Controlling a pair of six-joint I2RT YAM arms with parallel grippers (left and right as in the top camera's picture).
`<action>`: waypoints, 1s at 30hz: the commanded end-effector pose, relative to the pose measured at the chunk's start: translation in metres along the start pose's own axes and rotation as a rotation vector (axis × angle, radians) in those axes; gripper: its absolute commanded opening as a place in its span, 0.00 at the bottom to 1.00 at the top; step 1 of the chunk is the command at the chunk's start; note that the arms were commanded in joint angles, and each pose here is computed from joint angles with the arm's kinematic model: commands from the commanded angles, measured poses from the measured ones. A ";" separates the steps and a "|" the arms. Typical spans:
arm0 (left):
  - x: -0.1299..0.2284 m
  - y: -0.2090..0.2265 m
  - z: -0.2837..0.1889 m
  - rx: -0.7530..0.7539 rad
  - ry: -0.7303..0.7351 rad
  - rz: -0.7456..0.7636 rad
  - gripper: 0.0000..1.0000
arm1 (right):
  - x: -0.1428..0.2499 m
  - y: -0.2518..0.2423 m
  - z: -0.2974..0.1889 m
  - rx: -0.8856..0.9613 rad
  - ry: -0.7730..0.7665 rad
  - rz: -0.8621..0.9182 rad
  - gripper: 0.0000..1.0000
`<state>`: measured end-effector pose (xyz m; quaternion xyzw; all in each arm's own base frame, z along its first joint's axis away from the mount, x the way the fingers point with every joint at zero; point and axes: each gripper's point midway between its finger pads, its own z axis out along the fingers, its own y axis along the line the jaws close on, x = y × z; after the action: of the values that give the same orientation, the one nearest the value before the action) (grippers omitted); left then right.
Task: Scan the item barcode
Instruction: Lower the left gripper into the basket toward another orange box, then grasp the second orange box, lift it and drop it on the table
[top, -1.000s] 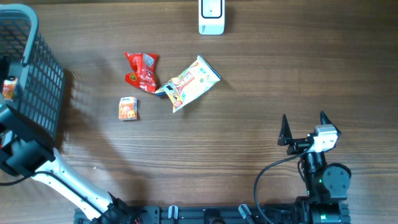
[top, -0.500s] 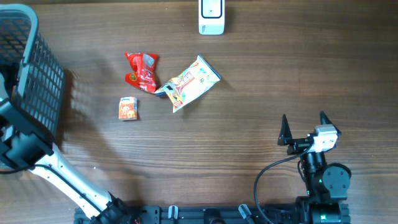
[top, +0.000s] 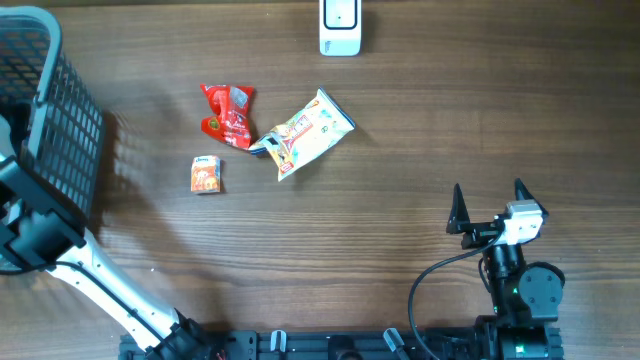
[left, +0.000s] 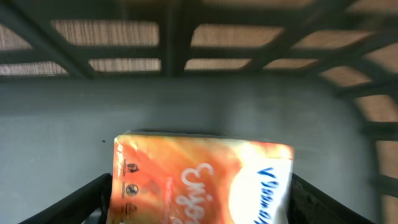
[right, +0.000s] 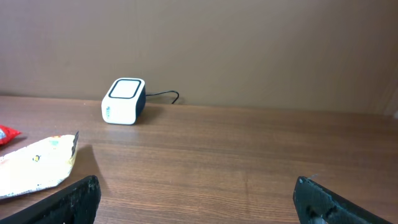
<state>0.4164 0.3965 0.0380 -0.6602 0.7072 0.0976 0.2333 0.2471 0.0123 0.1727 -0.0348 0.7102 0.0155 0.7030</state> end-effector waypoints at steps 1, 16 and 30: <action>0.003 0.013 0.017 -0.040 0.011 -0.008 0.63 | -0.001 -0.001 0.000 0.010 -0.007 0.008 1.00; 0.006 0.025 0.002 -0.073 0.051 -0.003 0.04 | -0.001 -0.001 0.000 0.010 -0.007 0.008 1.00; -0.034 -0.031 -0.175 0.338 0.038 -0.036 0.04 | -0.001 -0.001 0.000 0.010 -0.007 0.008 1.00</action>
<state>0.4095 0.3625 0.1336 -0.6525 0.7118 0.0102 0.2598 0.2471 0.0123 0.1727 -0.0348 0.7102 0.0155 0.7030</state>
